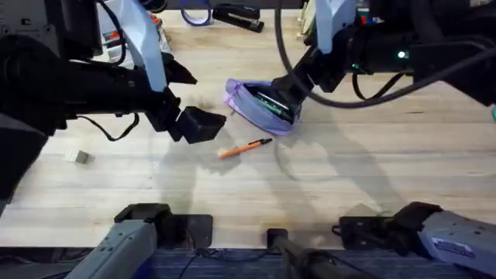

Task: Unzip the bag, pick up the pens from the table one at a time and place them inside, then zip the bag closed.

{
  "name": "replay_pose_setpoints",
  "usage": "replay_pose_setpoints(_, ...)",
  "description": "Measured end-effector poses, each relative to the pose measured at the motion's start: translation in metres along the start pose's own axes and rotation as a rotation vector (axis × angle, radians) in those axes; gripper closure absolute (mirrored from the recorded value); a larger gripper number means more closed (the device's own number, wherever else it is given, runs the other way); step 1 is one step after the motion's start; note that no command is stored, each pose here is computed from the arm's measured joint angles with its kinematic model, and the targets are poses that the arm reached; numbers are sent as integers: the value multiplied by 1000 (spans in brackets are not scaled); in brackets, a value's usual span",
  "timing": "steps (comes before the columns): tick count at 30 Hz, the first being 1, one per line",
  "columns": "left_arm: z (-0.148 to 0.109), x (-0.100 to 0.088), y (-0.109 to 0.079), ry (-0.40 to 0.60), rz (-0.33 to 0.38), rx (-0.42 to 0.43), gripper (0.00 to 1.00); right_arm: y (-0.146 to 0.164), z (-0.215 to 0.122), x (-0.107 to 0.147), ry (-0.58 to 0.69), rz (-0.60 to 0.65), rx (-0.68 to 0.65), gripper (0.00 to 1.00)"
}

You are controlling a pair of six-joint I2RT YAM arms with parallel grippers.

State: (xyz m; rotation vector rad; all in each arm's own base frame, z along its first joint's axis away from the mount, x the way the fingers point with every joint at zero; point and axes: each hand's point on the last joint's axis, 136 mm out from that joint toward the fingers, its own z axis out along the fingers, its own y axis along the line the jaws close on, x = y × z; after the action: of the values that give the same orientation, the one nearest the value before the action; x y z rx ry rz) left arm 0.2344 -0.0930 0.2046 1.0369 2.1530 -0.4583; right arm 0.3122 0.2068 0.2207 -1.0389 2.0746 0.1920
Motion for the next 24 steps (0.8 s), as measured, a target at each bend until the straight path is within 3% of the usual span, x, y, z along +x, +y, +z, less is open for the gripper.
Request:
replay_pose_setpoints(12, 2, 0, -5, 13, 51, 6, 5, -56, -7, 22, 27, 226, 120, 5)
replay_pose_setpoints(18, 3, -7, -26, 30, 160, 12, 6, -67, -9, 28, 32, 263, 145, 5)
replay_pose_setpoints(21, 12, -3, -59, 105, 250, 67, 8, -70, -10, 29, 33, 270, 153, 6)
replay_pose_setpoints(24, 14, 3, -67, 148, 284, 79, 7, -70, -10, 29, 33, 270, 152, 5)
